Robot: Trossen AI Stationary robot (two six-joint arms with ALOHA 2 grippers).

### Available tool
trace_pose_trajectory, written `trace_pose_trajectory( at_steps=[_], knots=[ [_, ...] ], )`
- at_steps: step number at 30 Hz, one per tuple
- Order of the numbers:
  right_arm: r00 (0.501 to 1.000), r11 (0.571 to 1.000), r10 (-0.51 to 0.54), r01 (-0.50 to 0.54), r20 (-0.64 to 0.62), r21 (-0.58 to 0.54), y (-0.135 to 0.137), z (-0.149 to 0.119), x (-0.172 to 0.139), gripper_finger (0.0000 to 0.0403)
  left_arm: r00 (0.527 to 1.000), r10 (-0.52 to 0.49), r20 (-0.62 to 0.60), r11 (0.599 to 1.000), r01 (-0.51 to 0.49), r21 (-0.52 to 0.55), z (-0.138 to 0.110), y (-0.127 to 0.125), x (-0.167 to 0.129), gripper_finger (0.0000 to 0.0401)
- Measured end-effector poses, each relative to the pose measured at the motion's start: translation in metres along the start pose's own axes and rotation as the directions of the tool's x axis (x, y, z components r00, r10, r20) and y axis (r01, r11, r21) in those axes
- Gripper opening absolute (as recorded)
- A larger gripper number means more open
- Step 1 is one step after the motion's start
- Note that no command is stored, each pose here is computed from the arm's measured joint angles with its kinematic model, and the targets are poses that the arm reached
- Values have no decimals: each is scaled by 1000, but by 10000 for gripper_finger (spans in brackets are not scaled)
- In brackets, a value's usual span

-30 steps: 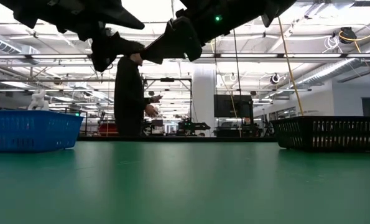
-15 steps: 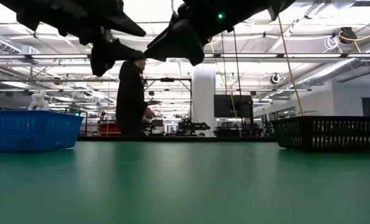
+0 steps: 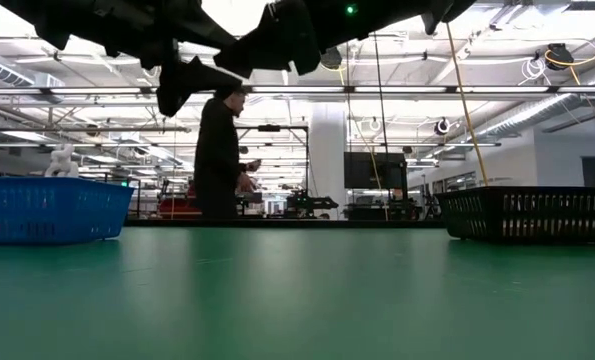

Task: Sort & place blocks by color
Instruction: Put the orange block into the blue bin

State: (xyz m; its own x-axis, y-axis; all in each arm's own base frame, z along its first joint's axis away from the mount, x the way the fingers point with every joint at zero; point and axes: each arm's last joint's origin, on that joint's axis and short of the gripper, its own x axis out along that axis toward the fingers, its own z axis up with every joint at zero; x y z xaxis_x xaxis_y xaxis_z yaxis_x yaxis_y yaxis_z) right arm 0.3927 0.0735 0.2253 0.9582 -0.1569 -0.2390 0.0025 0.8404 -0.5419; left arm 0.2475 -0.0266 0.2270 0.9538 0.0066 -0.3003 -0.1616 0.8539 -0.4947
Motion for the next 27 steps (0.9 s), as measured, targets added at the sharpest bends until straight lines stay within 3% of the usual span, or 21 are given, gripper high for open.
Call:
trace_pose_trajectory(
  at_steps=[11, 15, 20, 27],
  knots=[
    [999, 1000, -18, 19, 28, -21, -1, 3, 0, 123, 999, -21, 29, 1000, 21, -2, 3, -2, 0, 199],
    [999, 998, -21, 22, 28, -50, -2, 3, 0, 123, 999, -24, 32, 1000, 24, -5, 3, -2, 0, 158],
    [999, 998, -36, 37, 17, -55, -2, 2, 0, 123, 999, -25, 37, 1000, 25, 6, 4, -3, 0, 78],
    [998, 998, -58, 58, 0, -10, -2, 2, 0, 156, 999, -34, 41, 999, 32, 27, 4, -3, 0, 68]
  ],
)
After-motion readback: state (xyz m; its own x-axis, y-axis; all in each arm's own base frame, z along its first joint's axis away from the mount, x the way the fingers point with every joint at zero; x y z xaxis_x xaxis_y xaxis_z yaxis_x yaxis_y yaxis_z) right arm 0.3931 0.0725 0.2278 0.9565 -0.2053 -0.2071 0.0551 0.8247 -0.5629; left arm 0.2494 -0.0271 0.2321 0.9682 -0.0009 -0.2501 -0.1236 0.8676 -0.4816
